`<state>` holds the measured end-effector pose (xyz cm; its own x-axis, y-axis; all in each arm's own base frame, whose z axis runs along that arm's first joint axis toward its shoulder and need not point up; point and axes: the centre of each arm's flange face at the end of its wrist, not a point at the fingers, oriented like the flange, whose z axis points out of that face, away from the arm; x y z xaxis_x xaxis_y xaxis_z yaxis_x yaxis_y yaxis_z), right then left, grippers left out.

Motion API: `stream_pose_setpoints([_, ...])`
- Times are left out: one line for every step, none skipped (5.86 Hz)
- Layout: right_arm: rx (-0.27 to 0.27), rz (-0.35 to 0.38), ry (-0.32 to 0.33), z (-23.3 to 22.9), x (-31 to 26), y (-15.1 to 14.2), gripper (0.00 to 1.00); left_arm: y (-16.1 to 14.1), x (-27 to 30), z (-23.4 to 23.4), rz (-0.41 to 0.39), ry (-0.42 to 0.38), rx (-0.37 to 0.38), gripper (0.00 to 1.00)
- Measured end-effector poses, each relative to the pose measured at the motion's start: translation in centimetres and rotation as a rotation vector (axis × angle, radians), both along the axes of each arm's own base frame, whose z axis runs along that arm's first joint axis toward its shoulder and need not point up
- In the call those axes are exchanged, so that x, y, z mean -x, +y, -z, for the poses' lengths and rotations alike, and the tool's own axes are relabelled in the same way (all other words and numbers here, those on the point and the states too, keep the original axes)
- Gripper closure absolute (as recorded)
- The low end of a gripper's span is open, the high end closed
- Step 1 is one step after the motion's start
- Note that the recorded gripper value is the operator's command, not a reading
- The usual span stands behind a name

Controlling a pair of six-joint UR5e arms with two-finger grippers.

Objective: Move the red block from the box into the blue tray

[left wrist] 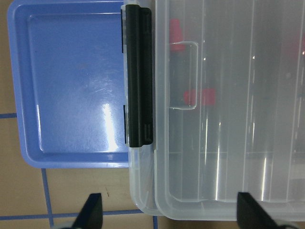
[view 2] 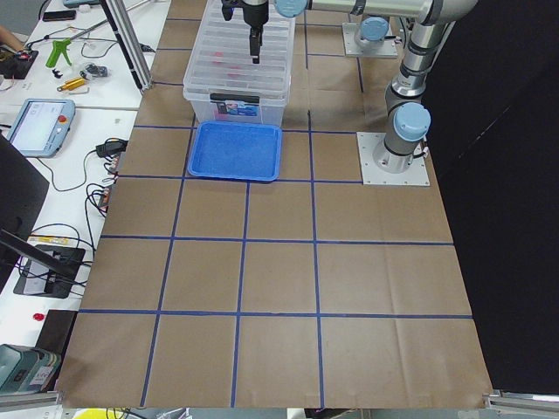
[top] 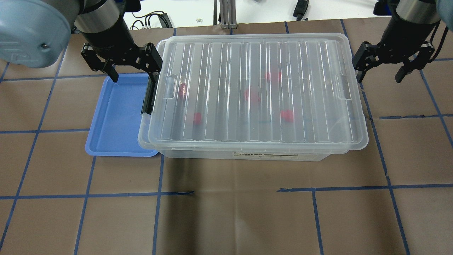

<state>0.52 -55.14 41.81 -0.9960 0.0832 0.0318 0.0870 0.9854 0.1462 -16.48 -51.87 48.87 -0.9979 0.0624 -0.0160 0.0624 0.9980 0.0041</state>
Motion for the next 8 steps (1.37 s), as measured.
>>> stream_pose_setpoints([0.0,0.002,-0.004,2.3,0.2,0.2,0.0,0.0,0.0,0.0,0.0,0.0,0.0,0.02])
stream_pose_setpoints([-0.01,0.001,-0.008,4.3,0.1,0.6,0.0,0.0,0.0,0.0,0.0,0.0,-0.001,0.02])
stream_pose_setpoints([-0.018,-0.013,-0.009,5.7,0.1,0.9,0.0,0.0,0.0,0.1,0.0,0.0,0.0,0.02])
stream_pose_setpoints([-0.015,-0.043,-0.009,6.4,0.1,1.1,0.0,0.0,0.0,0.1,0.001,0.001,0.002,0.02])
stream_pose_setpoints([-0.008,-0.067,-0.009,6.9,0.1,1.0,0.0,-0.1,0.1,0.1,0.001,0.001,0.003,0.02])
stream_pose_setpoints([0.001,-0.086,-0.009,7.2,0.5,0.8,0.0,-0.1,0.1,0.1,0.001,0.002,0.003,0.02])
stream_pose_setpoints([0.006,-0.106,-0.012,7.5,1.7,0.6,0.0,-0.1,0.1,0.1,0.002,0.002,0.004,0.02])
stream_pose_setpoints([0.009,-0.115,-0.015,7.5,3.0,0.6,0.0,-0.1,0.1,0.1,0.002,0.002,0.005,0.02])
